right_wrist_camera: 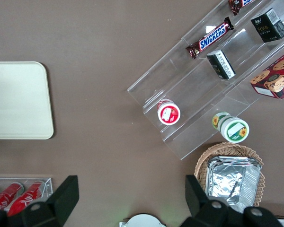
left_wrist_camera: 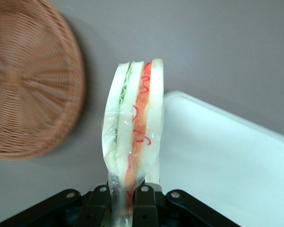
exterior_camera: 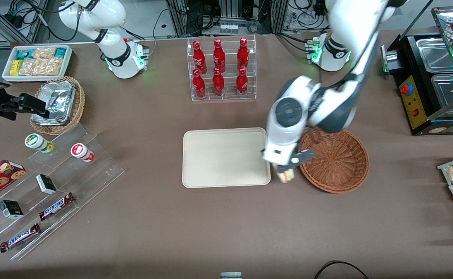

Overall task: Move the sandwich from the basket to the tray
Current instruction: 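Lift the sandwich out of the basket and carry it over the cream tray, then lower the held sandwich onto the tray and open the left gripper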

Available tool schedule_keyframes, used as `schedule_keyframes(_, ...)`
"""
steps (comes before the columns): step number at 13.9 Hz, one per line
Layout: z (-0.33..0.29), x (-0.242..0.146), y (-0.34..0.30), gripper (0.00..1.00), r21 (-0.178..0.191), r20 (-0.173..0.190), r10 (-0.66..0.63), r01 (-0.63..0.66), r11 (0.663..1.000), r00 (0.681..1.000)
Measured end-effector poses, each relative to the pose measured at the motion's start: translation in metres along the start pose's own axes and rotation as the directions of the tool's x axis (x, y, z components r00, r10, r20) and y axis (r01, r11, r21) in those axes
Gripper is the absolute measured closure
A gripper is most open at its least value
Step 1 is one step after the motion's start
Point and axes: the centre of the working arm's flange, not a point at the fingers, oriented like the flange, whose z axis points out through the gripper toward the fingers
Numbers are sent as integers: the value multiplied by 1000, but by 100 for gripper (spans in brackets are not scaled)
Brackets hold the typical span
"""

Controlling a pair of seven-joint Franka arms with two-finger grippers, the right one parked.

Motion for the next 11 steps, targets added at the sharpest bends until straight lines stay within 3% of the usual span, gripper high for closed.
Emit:
schedule_keyframes(8, 54, -101, 89, 85, -48, -28, 188, -190, 981, 982)
schedule_keyframes(11, 65, -123, 102, 85, -56, -38, 280, -281, 958, 959)
